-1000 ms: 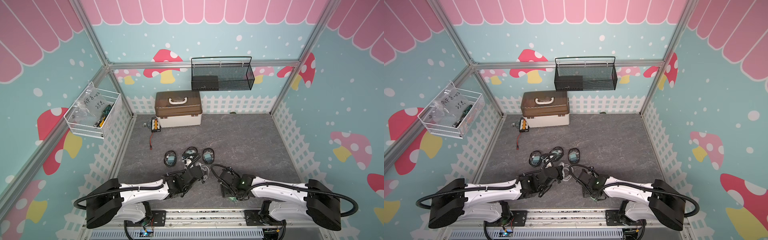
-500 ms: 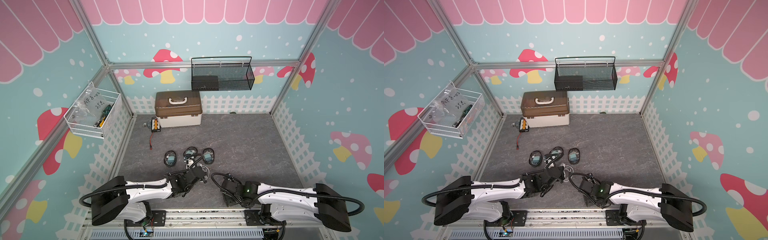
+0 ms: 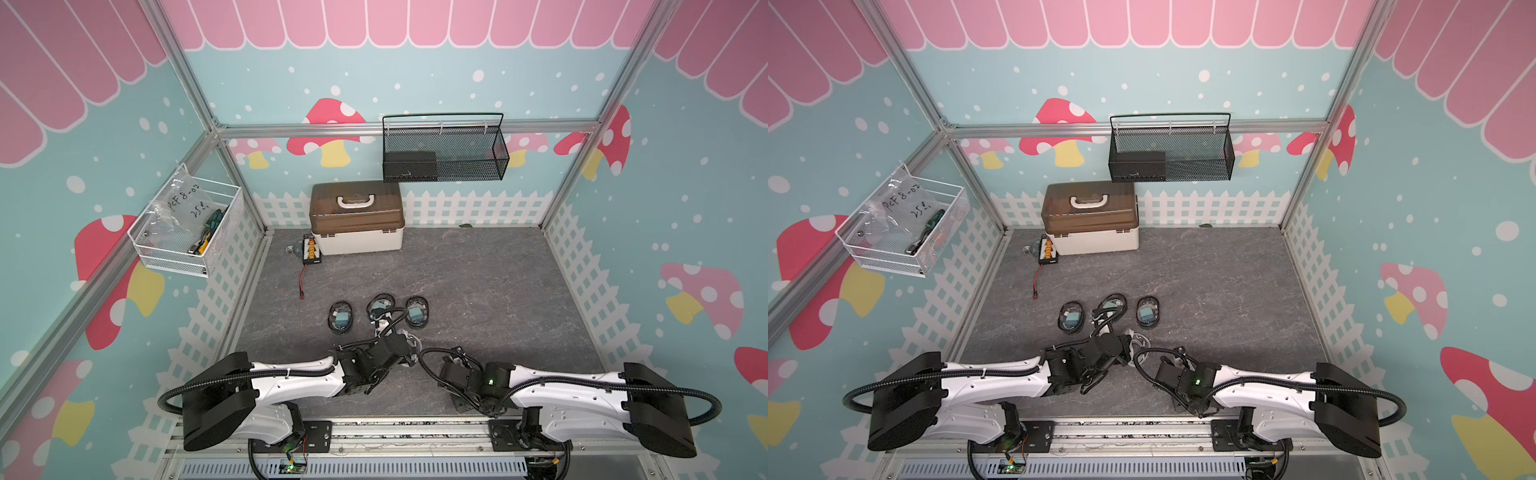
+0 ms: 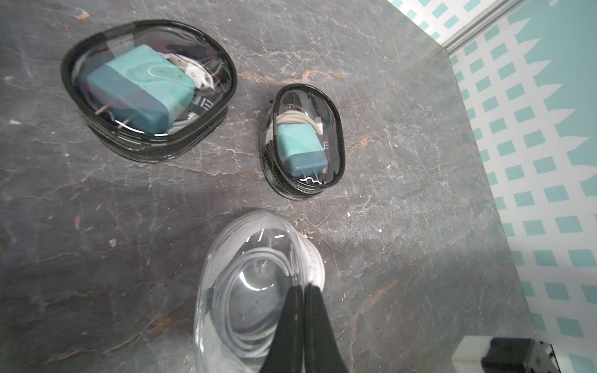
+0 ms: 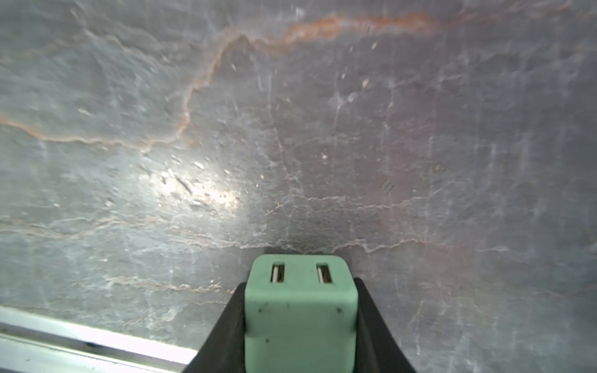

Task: Pack away charging kits
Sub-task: Pick up the plug from the center of the board, then place the storage bag at the center of the board, then place the plug in the storage bag.

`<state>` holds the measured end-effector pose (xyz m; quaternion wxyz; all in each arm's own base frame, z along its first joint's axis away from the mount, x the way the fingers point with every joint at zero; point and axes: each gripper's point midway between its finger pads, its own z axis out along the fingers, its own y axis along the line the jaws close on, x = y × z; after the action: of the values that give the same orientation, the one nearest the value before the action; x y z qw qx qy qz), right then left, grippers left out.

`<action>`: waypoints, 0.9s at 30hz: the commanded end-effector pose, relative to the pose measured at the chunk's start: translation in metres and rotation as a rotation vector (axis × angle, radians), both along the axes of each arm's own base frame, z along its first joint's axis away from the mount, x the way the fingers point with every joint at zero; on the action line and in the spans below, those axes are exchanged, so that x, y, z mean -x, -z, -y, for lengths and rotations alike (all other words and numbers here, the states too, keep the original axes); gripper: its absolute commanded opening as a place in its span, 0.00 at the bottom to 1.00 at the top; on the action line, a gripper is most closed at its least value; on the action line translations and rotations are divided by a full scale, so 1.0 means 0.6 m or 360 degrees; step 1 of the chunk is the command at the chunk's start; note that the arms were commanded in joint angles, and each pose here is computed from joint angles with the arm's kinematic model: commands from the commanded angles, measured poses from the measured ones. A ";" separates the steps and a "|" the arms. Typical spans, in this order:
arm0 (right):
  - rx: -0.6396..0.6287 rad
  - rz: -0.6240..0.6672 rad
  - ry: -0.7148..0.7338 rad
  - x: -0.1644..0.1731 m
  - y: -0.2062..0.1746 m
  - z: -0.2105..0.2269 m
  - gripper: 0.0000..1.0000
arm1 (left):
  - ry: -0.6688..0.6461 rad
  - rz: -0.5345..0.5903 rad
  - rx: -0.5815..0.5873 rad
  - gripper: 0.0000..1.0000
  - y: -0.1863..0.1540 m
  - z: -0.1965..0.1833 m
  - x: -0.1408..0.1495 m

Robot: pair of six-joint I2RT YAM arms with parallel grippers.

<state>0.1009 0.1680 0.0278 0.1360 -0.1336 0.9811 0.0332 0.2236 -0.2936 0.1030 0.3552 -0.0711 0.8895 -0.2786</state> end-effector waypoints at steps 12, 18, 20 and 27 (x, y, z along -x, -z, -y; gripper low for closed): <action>-0.0486 0.0215 0.0078 -0.133 -0.101 -0.132 0.28 | 0.0226 -0.0090 0.0132 0.00 -0.021 0.059 0.048; -0.0519 0.0181 0.0047 -0.144 -0.084 -0.159 0.28 | 0.0274 -0.0051 0.0213 0.00 -0.038 0.069 0.052; -0.0537 0.0179 0.0040 -0.145 -0.081 -0.165 0.28 | 0.0276 -0.0035 0.0233 0.00 -0.037 0.070 0.051; -0.0545 0.0201 0.0052 -0.153 -0.077 -0.169 0.32 | 0.0282 -0.0008 0.0332 0.00 -0.036 0.076 0.051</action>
<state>0.1818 0.2571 0.0633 0.1982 -0.0978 0.9607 0.1680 0.1935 -0.3293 0.1111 0.3139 -0.0255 0.8778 -0.3608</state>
